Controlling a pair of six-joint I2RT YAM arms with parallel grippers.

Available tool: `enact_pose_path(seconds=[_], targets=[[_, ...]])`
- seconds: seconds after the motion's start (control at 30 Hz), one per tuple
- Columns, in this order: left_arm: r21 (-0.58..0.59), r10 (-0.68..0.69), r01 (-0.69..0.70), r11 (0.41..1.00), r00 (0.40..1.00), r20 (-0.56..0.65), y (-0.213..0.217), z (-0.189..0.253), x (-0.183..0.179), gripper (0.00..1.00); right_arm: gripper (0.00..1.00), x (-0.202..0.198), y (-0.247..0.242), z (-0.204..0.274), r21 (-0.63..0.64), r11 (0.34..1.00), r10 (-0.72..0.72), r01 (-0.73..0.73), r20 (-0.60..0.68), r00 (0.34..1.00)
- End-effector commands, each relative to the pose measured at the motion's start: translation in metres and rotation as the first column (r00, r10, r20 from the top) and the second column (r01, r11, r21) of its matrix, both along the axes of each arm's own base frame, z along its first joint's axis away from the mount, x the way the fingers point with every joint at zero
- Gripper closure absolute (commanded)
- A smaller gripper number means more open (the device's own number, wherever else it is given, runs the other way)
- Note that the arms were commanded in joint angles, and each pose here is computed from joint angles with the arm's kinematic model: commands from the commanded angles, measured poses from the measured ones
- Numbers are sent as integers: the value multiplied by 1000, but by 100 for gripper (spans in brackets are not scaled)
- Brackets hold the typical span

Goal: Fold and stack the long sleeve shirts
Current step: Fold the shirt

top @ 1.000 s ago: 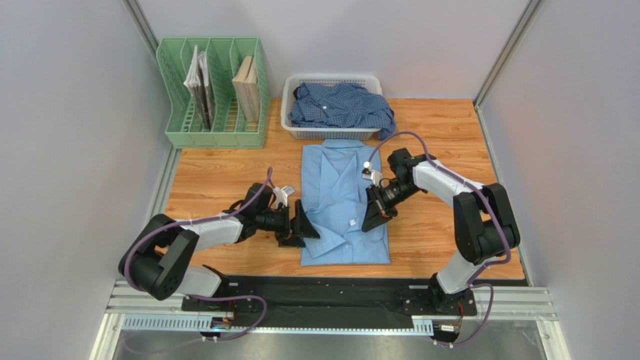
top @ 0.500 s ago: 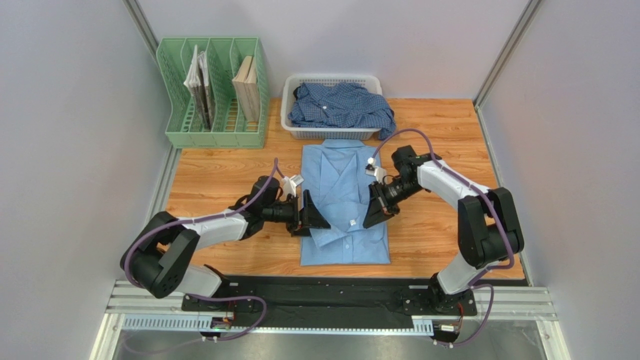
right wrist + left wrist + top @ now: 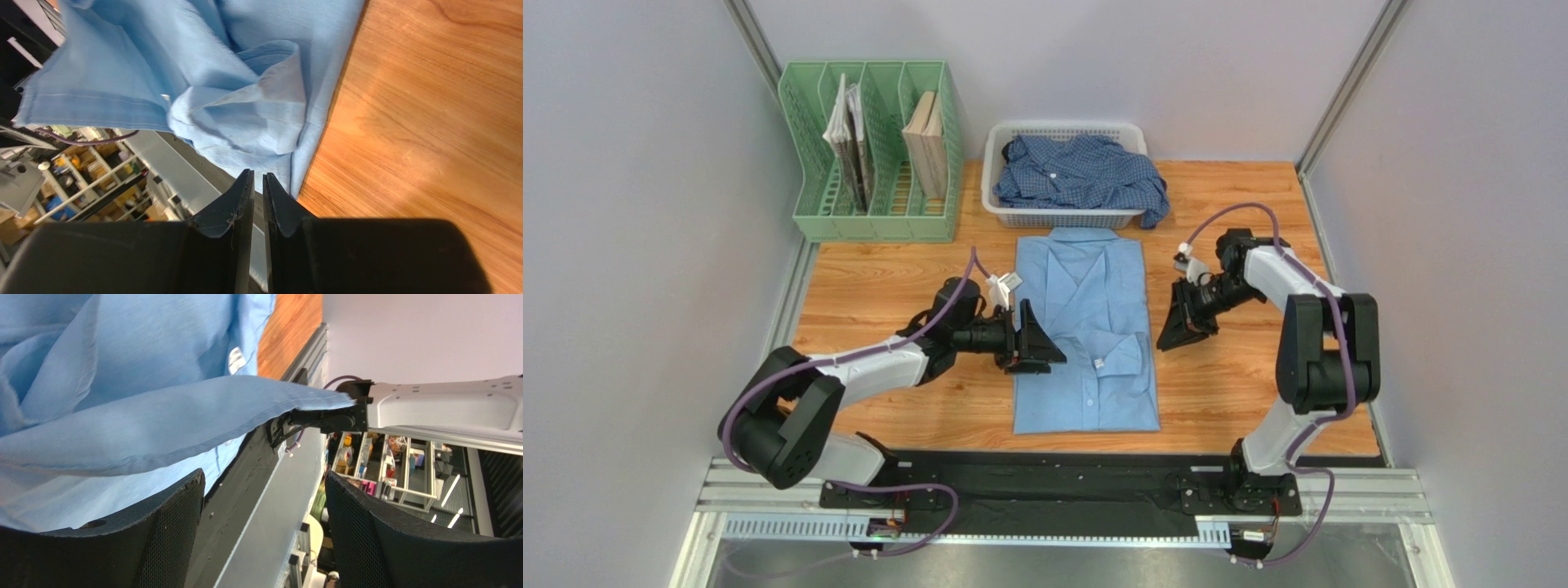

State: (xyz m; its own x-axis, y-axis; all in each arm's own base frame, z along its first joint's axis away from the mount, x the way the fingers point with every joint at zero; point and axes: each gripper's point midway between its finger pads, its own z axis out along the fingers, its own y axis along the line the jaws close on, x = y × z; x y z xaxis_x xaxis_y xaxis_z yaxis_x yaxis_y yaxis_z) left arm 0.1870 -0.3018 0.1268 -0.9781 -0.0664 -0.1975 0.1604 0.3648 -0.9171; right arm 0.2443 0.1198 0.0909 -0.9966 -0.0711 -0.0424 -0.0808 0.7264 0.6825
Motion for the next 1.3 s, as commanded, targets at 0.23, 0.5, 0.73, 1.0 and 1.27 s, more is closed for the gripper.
enact_pose_path(seconds=[0.23, 0.5, 0.73, 1.0, 1.27], targets=[[25, 17, -18, 1000, 999, 43, 13, -6, -3, 22, 85, 4, 61, -10, 69, 984, 166, -163, -44, 985], [5, 22, -22, 1000, 995, 93, 15, 2, 3, 20, 82, 34, 109, 19, 218, 957, 189, -190, 25, 982], [-8, 7, -6, 1000, 988, 157, 9, 11, 13, 23, 80, 36, 118, -1, 174, 965, 204, -198, -19, 979], [162, -53, 6, 987, 957, 287, -4, -8, 56, 39, 89, 53, 115, -50, 66, 977, 203, -202, -11, 979], [252, -134, 21, 967, 888, 441, -5, 7, 115, 40, 86, 77, 114, -14, 36, 973, 220, -226, 126, 967]])
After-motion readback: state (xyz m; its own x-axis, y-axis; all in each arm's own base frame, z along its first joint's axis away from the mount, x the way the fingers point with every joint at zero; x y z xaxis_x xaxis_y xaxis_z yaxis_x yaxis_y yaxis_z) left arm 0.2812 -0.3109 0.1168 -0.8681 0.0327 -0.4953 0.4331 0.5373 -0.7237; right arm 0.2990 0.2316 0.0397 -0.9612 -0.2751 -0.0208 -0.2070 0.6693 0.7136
